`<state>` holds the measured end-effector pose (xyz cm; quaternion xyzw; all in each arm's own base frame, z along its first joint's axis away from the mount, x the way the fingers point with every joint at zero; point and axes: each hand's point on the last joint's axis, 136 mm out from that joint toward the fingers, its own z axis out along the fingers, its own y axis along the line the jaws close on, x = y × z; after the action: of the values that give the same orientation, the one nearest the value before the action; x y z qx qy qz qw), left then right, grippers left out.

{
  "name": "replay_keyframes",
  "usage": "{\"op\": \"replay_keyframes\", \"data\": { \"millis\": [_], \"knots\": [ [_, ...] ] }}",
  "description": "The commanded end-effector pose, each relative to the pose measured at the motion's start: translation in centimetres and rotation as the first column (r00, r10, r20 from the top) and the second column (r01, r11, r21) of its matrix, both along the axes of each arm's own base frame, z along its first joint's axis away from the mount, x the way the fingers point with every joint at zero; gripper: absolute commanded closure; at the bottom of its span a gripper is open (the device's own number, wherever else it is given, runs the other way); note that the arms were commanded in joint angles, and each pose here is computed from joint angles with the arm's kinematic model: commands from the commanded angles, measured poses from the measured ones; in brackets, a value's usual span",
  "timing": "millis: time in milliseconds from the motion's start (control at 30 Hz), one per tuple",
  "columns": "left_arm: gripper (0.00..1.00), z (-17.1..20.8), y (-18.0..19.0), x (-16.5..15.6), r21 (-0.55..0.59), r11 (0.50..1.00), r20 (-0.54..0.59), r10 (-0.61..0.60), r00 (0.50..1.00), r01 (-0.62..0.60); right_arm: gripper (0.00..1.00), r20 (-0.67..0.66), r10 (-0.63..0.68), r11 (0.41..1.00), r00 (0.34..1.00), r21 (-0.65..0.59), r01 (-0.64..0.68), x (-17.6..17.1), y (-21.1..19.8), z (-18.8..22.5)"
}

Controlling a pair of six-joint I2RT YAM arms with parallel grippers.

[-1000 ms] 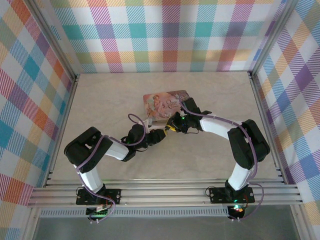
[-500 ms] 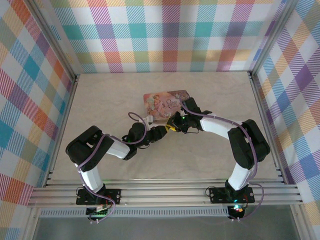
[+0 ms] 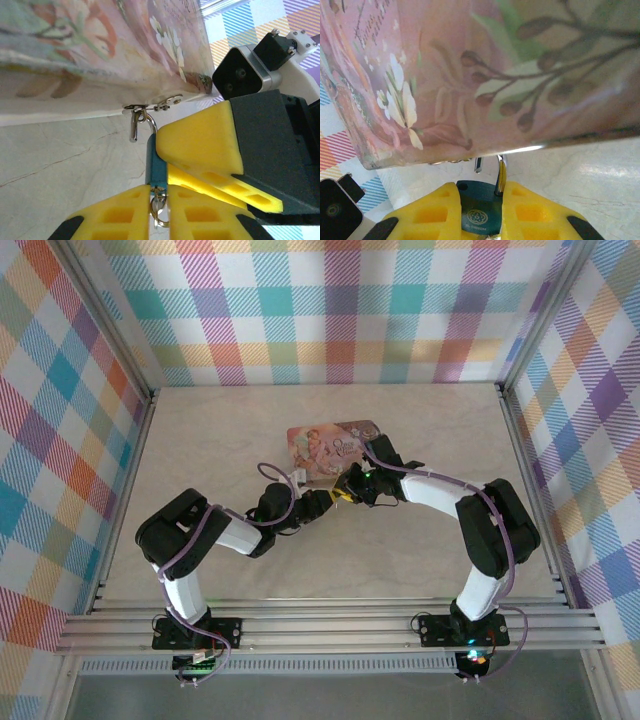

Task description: Unlock the padlock with the key

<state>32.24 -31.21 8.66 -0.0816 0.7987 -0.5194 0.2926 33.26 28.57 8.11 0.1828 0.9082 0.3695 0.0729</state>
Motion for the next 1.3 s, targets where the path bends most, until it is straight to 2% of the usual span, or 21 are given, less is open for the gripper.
{"op": "replay_keyframes", "data": {
  "millis": [0,67,167,233,367,533,767,900,967,1033,1067,1167,1267],
  "knots": [
    [0.91,1.6,-0.7,0.7,-0.032,0.999,0.04,-0.011,0.999,0.013,1.0,-0.076,0.026,1.0,0.997,0.019,-0.024,-1.5,0.5,-0.9],
    [1.0,1.4,-0.7,0.6,-0.02,1.0,0.039,-0.018,0.999,0.019,1.0,-0.08,0.027,0.999,0.996,0.021,-0.026,-1.6,0.6,-0.9],
    [1.0,1.1,-0.6,0.5,-0.001,1.0,0.041,-0.026,0.999,0.026,1.0,-0.079,0.028,0.999,0.996,0.021,-0.027,-1.6,0.5,-0.9],
    [1.0,1.1,-0.6,0.5,0.001,1.0,0.045,-0.026,0.999,0.026,0.86,-0.079,0.032,0.999,0.996,0.021,-0.031,-1.8,0.5,-1.0],
    [1.0,1.5,-0.7,0.6,-0.003,1.0,0.054,-0.029,0.998,0.029,0.7,-0.085,0.029,1.0,0.996,0.013,-0.029,-2.0,0.2,-1.4],
    [1.0,1.7,-0.8,0.7,-0.005,1.0,0.057,-0.029,0.998,0.03,0.64,-0.08,0.033,0.999,0.996,0.013,-0.032,-1.8,0.4,-1.5],
    [1.0,1.8,-1.0,0.5,0.019,0.999,0.069,-0.052,0.996,0.051,0.61,-0.101,0.056,0.998,0.993,0.005,-0.056,-2.0,0.5,-1.9],
    [1.0,2.2,-1.4,0.5,0.035,0.996,0.092,-0.08,0.993,0.077,0.64,-0.119,0.073,0.997,0.99,0.009,-0.073,-2.2,0.8,-2.3],
    [1.0,2.4,-1.7,0.3,0.074,0.992,0.122,-0.113,0.986,0.105,0.72,-0.124,0.083,0.997,0.989,0.016,-0.082,-2.1,1.0,-2.3],
    [1.0,2.6,-2.1,-0.1,0.148,0.979,0.165,-0.166,0.972,0.142,0.73,-0.127,0.091,0.996,0.988,0.016,-0.09,-2.1,1.1,-2.1],
    [1.0,2.6,-2.4,-0.4,0.201,0.965,0.183,-0.204,0.962,0.167,0.69,-0.13,0.097,0.995,0.987,0.017,-0.095,-2.2,1.2,-2.0],
    [1.0,2.1,-2.7,-0.9,0.352,0.908,0.197,-0.309,0.93,0.227,0.48,-0.141,0.098,0.995,0.985,0.023,-0.095,-2.3,1.2,-1.5],
    [1.0,1.5,-2.5,-1.0,0.457,0.851,0.191,-0.379,0.905,0.259,0.4,-0.136,0.088,0.996,0.987,0.039,-0.084,-2.2,1.1,-0.6]
  ]
}}
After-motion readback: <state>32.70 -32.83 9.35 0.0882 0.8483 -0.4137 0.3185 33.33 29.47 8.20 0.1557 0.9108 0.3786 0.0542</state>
